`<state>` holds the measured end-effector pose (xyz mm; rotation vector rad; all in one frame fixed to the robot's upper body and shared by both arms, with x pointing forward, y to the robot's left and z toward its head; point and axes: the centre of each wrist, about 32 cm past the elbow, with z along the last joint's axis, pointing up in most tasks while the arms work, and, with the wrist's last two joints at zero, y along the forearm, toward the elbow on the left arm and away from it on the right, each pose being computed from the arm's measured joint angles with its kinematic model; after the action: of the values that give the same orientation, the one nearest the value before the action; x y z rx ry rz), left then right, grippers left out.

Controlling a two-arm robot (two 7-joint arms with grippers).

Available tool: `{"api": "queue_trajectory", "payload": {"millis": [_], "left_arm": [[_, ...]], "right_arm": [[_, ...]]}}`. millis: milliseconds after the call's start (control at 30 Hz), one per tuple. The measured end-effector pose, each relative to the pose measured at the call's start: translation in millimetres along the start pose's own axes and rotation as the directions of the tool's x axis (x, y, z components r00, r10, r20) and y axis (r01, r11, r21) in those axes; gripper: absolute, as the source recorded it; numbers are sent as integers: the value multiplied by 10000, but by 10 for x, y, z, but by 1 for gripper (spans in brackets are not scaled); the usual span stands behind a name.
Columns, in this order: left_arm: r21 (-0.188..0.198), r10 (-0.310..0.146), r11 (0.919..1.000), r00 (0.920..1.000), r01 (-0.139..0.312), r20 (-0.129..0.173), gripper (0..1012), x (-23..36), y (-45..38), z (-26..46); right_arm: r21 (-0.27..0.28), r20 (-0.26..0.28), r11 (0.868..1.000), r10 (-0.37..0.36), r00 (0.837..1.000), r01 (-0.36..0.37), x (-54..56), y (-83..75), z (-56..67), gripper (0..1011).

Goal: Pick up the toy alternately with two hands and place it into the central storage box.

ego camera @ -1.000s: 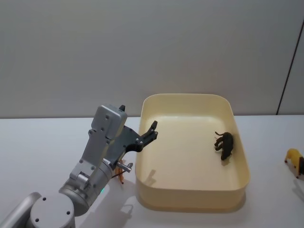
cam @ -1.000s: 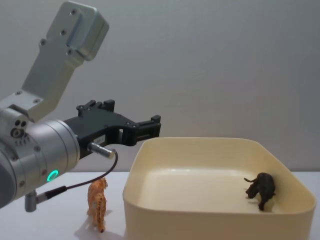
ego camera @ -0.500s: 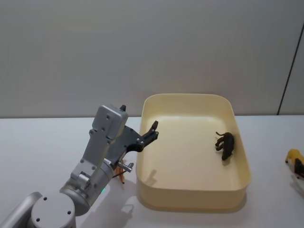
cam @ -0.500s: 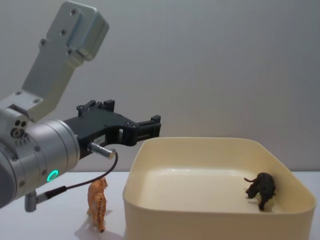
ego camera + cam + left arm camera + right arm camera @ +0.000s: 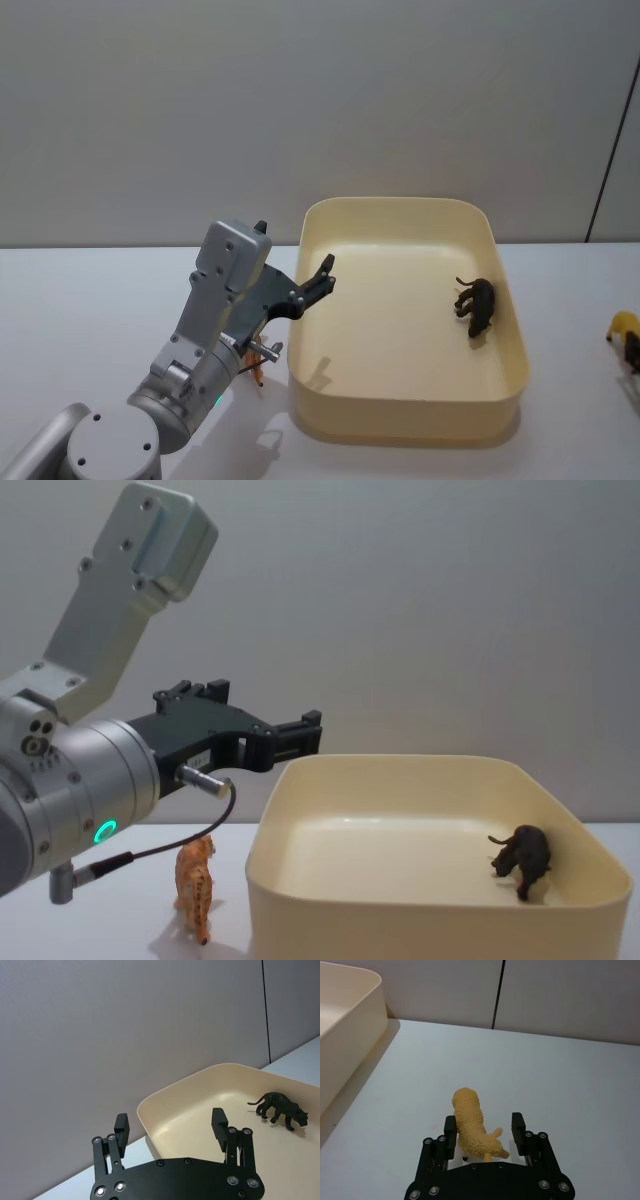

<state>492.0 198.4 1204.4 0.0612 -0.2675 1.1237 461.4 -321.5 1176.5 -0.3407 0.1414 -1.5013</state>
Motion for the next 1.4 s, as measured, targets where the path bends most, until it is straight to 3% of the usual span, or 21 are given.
{"api": "queue_trajectory", "payload": {"millis": [433, 667, 1033, 1167, 1400], "left_arm": [[-1, 1, 10000, 10000, -1, 0, 1001, 0, 0, 0], [0, 0, 10000, 10000, 0, 0, 1001, 0, 0, 0], [0, 0, 10000, 10000, 0, 0, 1001, 0, 0, 0], [-1, 0, 10000, 10000, 0, 0, 1001, 0, 0, 0], [-1, 0, 10000, 10000, 0, 0, 1001, 0, 0, 0]], "right_arm": [[-42, 14, 10000, 17, 10000, -17, -2, 27, -6, 302], [20, -24, 10000, 66, 10000, -66, -11, 22, 1, 295], [1019, -86, 9941, 389, 9992, -378, -55, -9, 160, 294], [1526, -139, 9861, 689, 9975, -660, -92, -11, 266, 295], [2356, -197, 9609, 1541, 9879, -1452, -216, 18, 485, 295]]}}
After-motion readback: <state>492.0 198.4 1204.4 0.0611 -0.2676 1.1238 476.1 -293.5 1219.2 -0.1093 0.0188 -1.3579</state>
